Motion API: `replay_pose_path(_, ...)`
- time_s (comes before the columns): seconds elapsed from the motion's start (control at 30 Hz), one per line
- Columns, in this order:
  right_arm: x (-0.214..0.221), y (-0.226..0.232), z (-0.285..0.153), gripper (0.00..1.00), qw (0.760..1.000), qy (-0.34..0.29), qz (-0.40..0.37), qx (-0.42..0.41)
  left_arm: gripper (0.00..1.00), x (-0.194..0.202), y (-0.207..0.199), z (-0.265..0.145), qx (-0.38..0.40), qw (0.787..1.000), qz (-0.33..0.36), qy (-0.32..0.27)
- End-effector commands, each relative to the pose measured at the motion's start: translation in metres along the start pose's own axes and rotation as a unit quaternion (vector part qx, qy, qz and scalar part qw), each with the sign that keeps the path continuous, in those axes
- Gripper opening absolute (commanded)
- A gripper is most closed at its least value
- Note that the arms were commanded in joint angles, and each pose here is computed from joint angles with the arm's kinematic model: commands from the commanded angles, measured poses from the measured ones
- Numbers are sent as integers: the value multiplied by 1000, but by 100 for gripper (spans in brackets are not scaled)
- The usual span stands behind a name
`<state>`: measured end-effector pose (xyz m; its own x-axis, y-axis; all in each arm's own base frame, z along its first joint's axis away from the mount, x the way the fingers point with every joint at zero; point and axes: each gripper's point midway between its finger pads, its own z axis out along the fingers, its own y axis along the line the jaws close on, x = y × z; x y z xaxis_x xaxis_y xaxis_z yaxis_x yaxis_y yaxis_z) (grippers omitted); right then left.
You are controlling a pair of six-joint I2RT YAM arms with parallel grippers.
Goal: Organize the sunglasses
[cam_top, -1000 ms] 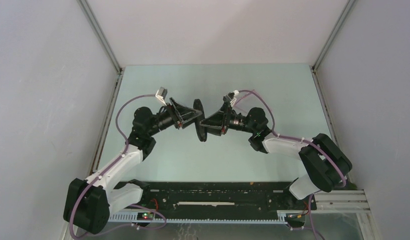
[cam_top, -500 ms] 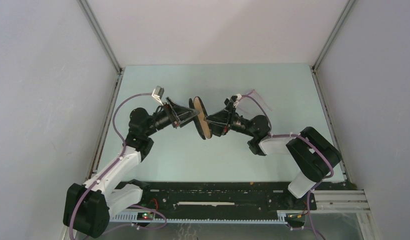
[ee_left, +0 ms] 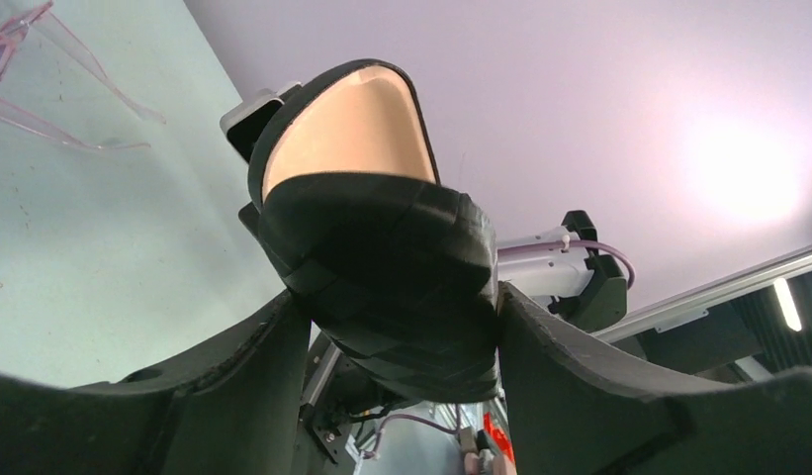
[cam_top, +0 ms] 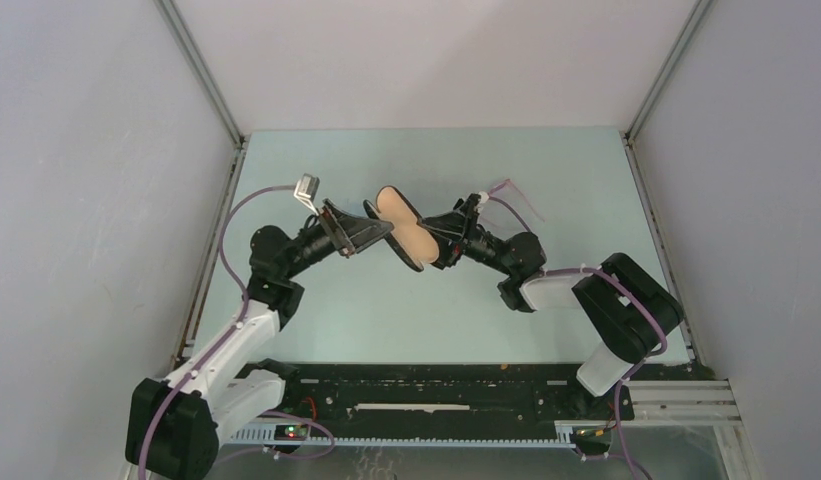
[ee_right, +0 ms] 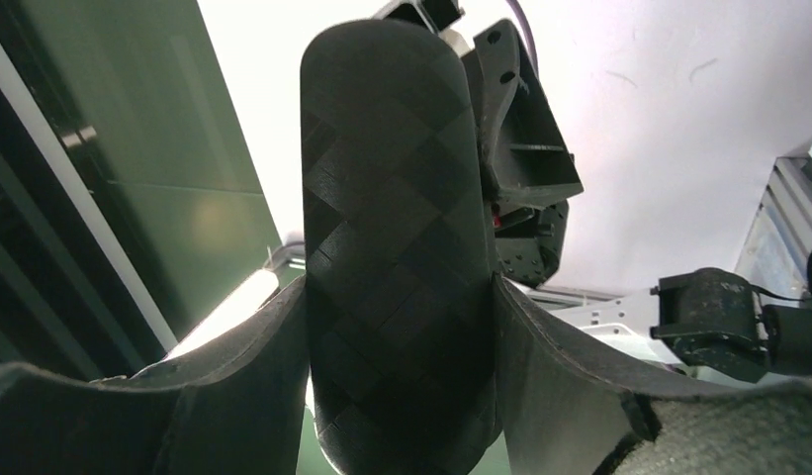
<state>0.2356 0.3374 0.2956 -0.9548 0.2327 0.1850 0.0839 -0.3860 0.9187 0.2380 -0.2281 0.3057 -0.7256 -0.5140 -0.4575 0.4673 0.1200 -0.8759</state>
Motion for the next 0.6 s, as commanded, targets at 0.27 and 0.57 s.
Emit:
replay_pose_path(0.27, -1, 24, 2, 0, 997, -14, 68, -41, 0, 14, -12, -12, 56, 992, 116, 12)
replay_pose_path(0.57, 4, 27, 0, 39, 999, -5, 33, -41, 0, 15, 2, -11, 29, 995, 96, 15)
